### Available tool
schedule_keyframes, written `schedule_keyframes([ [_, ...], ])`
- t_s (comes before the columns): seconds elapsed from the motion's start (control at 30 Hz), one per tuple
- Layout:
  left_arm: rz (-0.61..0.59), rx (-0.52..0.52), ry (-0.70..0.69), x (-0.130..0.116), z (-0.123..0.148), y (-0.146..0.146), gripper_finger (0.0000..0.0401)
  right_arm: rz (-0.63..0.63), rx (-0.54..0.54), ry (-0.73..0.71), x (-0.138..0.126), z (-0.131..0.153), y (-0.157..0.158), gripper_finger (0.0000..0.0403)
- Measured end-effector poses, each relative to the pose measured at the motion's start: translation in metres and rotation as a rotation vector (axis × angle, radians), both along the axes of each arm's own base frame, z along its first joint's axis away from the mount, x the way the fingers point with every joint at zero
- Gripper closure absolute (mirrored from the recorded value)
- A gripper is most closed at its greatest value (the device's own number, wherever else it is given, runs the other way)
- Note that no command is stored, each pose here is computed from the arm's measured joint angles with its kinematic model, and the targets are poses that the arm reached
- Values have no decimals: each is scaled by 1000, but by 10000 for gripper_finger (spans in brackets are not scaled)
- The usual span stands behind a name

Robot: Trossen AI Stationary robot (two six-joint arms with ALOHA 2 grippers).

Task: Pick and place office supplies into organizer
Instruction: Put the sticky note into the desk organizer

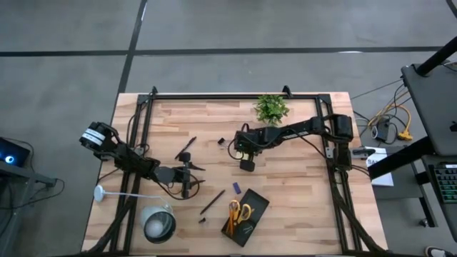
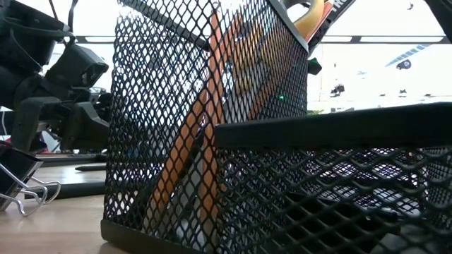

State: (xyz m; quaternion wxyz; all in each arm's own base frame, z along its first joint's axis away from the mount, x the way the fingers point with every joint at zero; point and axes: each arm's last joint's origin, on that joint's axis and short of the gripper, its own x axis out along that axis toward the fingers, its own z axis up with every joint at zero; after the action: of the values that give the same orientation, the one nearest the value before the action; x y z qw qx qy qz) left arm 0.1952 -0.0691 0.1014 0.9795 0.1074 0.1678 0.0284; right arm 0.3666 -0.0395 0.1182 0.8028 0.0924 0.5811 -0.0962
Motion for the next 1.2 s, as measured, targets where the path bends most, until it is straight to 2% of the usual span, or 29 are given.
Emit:
schedule_keyframes([
  [0.3,0,0,0,0,0,0,210,0,4,3,0,-1,0,10],
  [0.57,0,0,0,0,0,0,210,-41,7,-15,1,-1,0,83],
  [0.73,0,0,0,0,0,0,210,-70,4,-22,1,0,0,111],
  [1.2,0,0,0,0,0,0,210,-129,-5,-45,-4,17,5,112],
])
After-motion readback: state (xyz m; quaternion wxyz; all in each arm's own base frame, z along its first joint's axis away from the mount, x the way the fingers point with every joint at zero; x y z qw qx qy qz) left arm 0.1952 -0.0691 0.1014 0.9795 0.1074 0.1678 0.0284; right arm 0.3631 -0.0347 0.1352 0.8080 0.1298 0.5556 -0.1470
